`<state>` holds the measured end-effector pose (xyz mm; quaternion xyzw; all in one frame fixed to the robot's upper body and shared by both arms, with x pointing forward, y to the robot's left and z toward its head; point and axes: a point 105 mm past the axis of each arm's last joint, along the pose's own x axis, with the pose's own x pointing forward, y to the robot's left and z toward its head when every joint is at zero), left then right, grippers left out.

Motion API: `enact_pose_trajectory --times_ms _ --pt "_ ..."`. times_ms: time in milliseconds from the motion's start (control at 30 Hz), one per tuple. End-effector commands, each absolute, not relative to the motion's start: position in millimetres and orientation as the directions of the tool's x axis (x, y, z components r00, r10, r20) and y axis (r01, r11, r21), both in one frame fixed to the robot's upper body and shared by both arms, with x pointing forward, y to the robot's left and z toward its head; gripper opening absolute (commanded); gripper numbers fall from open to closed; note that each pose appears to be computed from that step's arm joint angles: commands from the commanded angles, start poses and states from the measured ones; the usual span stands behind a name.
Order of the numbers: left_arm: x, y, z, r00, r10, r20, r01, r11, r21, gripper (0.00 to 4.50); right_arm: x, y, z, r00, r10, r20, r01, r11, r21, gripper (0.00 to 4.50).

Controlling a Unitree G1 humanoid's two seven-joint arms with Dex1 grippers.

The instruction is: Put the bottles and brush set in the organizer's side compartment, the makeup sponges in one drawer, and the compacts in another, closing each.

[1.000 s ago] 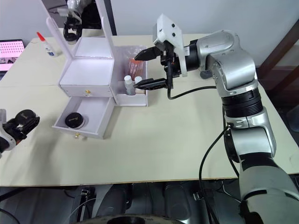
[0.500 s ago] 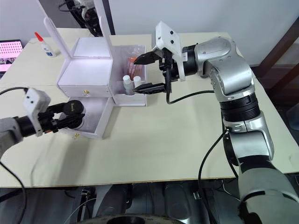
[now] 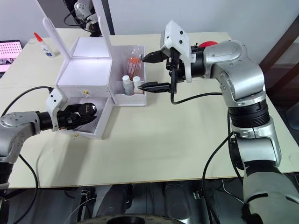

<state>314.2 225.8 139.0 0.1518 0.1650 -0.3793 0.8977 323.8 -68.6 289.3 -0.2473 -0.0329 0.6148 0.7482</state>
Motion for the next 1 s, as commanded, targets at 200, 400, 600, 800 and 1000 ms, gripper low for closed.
enact_pose_trajectory --times_ms 200,400,600,800,1000 --pt "315 219 143 0.623 -0.664 -0.413 0.771 0.611 0.182 2.64 319 -67 303 0.248 0.947 -0.206 -0.880 0.131 -0.457 4.50" --pt "319 222 159 0.642 -0.660 -0.389 0.759 0.618 0.205 4.46 320 -68 305 0.255 0.946 -0.200 -0.875 0.137 -0.465 4.50" --pt "305 225 202 0.650 -0.695 -0.308 0.760 0.605 0.237 4.46 319 -70 305 0.246 0.946 -0.212 -0.877 0.124 -0.464 4.50" --pt "250 232 220 0.630 -0.739 -0.240 0.774 0.622 0.117 4.46 292 -64 292 0.045 0.953 -0.298 -0.922 -0.075 -0.381 4.50" --pt "207 282 177 0.805 -0.542 -0.243 0.561 0.828 0.013 4.46 285 -59 288 -0.040 0.947 -0.320 -0.926 -0.155 -0.343 4.50"
